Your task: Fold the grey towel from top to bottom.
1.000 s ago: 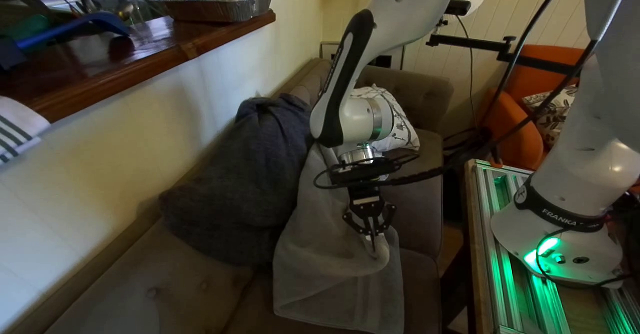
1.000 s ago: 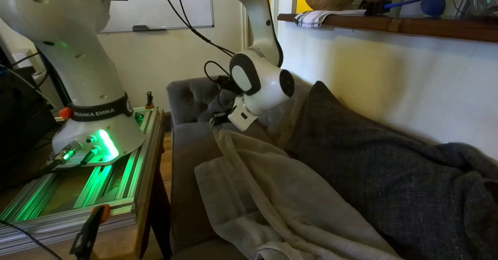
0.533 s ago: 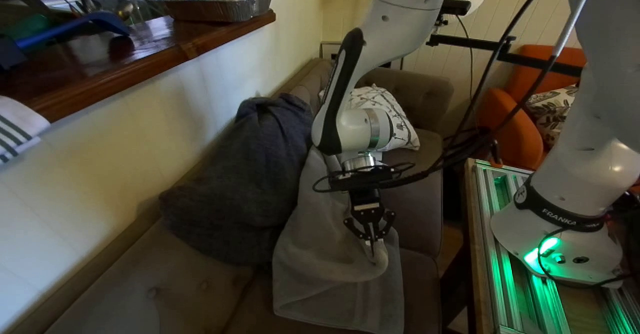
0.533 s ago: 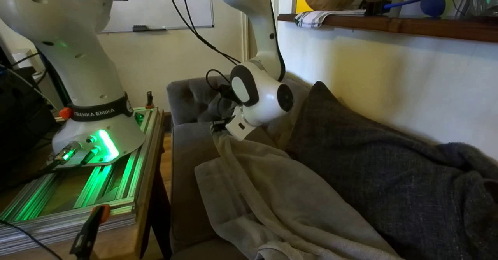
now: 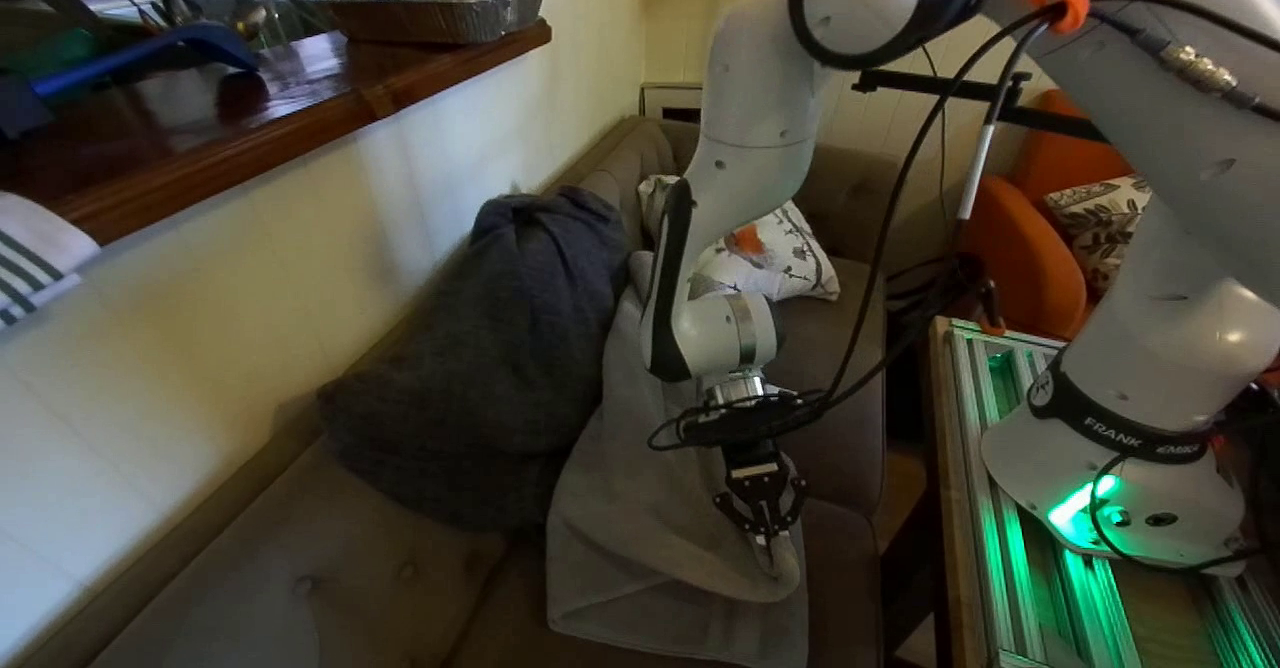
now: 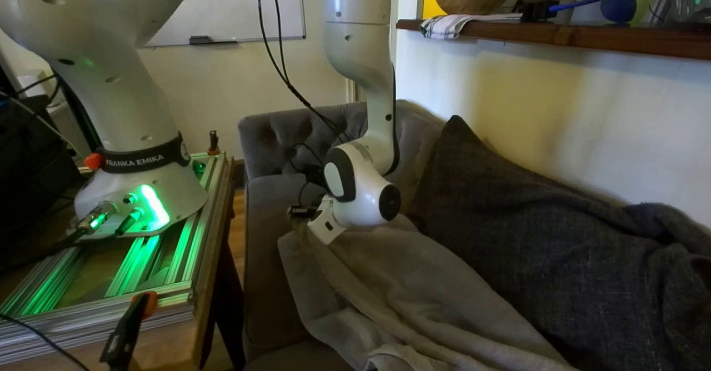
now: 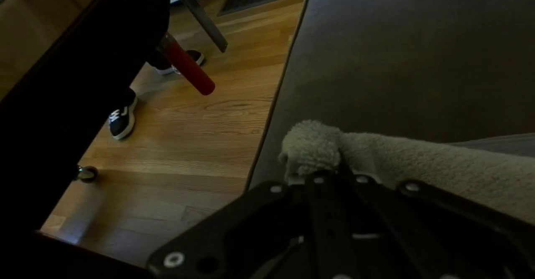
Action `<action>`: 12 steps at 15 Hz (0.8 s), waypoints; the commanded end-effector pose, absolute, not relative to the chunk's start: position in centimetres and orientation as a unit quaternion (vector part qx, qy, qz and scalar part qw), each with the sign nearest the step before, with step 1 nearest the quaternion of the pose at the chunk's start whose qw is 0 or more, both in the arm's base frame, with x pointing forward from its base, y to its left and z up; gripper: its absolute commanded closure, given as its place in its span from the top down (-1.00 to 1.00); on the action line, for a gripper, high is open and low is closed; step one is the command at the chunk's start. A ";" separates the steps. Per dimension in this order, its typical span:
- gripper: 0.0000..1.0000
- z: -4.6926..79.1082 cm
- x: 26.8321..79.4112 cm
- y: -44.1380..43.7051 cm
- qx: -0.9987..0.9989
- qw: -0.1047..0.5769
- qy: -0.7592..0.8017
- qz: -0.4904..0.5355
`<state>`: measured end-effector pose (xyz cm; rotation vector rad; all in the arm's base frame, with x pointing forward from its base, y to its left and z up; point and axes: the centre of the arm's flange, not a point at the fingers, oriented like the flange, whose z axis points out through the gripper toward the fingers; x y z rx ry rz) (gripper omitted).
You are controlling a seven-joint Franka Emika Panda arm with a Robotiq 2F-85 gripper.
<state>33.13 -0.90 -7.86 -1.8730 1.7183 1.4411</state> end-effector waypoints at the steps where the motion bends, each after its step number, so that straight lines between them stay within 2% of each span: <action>1: -0.97 -13.0 32.8 -0.4 -0.624 0.109 0.563 0.531; 2: -0.97 -13.7 32.6 -0.2 -0.617 0.103 0.558 0.545; 3: -0.39 -14.0 32.5 -0.1 -0.616 0.100 0.556 0.549; 5: -0.24 -12.2 32.6 -1.0 -0.615 0.099 0.574 0.531; 12: 0.76 -1.4 33.9 -8.7 -0.618 0.069 0.670 0.406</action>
